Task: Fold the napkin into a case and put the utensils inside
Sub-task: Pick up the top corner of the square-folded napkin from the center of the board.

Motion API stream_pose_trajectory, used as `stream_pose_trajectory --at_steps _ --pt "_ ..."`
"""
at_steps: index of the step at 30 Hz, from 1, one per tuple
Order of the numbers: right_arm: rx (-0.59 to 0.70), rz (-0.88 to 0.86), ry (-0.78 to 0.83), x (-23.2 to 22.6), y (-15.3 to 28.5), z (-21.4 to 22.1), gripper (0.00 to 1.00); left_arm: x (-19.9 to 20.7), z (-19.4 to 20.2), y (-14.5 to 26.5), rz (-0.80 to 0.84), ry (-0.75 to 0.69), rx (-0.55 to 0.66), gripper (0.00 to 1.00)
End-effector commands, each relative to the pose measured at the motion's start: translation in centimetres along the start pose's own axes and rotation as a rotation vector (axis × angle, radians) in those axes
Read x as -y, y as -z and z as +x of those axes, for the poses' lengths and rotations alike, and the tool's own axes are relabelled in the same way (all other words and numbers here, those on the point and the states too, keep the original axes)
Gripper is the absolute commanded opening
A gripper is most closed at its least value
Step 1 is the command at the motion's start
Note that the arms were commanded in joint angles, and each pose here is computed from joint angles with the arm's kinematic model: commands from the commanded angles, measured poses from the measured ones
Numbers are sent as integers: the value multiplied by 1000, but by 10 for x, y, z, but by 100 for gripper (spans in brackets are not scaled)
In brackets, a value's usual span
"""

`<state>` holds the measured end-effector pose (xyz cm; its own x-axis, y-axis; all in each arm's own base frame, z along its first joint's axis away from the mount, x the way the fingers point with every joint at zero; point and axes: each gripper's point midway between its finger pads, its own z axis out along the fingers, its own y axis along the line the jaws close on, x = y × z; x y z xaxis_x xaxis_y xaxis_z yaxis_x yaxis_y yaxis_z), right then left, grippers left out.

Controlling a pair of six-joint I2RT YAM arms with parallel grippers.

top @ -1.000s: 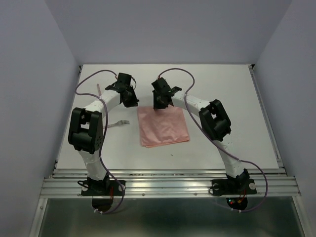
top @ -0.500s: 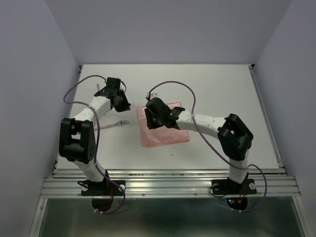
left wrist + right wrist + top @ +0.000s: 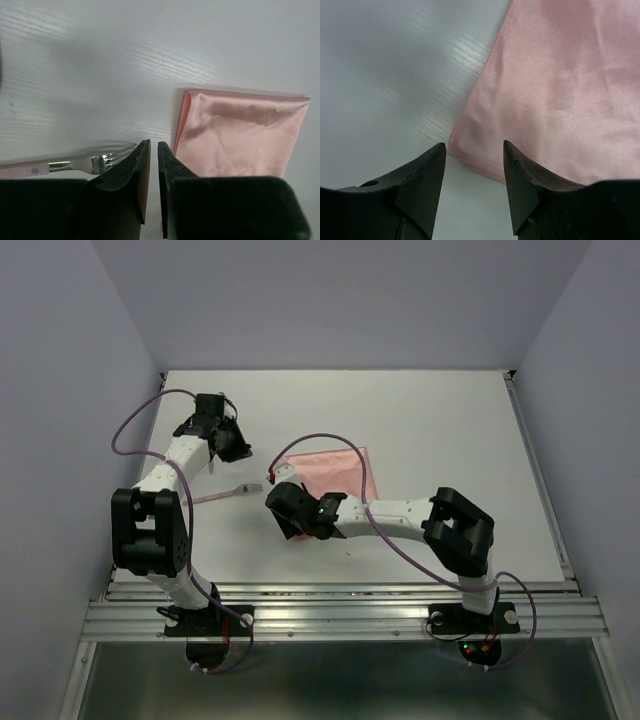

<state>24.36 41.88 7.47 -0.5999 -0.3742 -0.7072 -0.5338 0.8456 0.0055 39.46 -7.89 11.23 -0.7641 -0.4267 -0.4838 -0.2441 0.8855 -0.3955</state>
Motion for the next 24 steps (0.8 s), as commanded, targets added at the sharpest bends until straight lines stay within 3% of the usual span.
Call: stream_pose_trajectory --at_steps 1,24 --pt "38 52 44 -2 -6 -11 56 4 1 5 31 -23 5 25" --pt "7 35 75 -16 -14 6 56 0 15 -2 52 -34 -30 27"
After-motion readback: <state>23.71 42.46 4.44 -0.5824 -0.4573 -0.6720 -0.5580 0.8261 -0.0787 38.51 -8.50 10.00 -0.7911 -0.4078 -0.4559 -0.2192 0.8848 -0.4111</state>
